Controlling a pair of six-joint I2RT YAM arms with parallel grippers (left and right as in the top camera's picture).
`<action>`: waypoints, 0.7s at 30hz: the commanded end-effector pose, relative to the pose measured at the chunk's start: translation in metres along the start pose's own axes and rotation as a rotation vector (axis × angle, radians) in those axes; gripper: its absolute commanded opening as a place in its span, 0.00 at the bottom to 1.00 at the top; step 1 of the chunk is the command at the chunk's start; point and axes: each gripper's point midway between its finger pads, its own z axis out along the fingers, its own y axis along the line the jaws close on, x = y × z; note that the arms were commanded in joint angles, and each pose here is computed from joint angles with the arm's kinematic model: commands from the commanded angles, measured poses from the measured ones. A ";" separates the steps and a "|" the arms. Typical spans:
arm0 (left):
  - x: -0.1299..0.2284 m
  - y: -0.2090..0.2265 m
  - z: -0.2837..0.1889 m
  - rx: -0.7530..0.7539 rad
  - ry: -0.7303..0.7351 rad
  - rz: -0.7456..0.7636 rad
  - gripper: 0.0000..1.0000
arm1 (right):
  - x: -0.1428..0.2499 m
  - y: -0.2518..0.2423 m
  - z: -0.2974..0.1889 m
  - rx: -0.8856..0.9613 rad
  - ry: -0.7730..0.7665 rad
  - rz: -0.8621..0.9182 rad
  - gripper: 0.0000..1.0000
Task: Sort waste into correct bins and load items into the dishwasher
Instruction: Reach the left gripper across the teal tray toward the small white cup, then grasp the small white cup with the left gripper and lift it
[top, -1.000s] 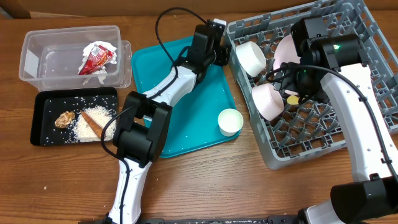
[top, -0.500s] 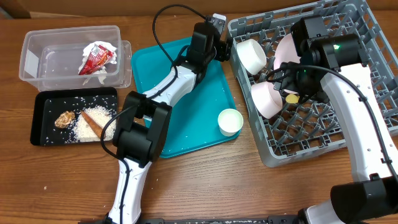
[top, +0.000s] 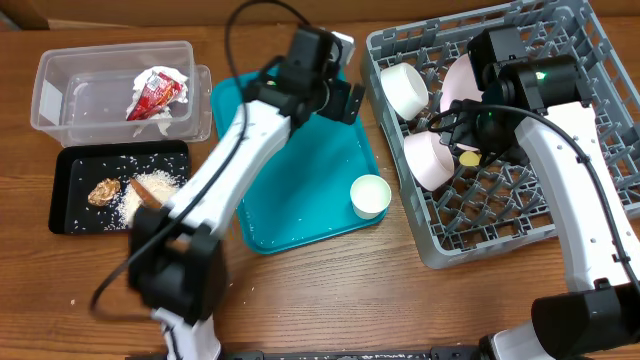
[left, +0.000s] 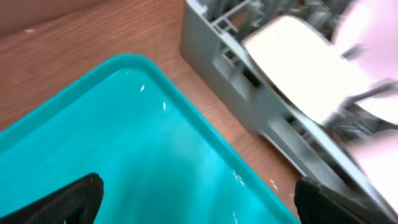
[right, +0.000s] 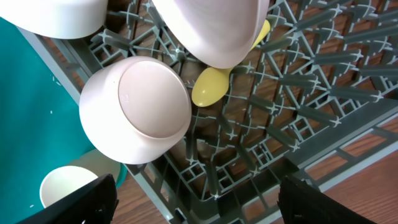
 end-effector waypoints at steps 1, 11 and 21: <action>0.009 -0.015 -0.036 0.076 0.049 0.024 1.00 | -0.001 0.001 -0.001 -0.006 -0.007 -0.002 0.86; 0.122 -0.047 -0.040 0.276 0.487 0.144 0.96 | -0.001 0.001 -0.001 -0.006 -0.008 -0.002 0.88; 0.148 -0.068 -0.003 0.404 0.443 0.222 0.95 | 0.000 0.000 -0.001 -0.004 -0.003 -0.002 0.88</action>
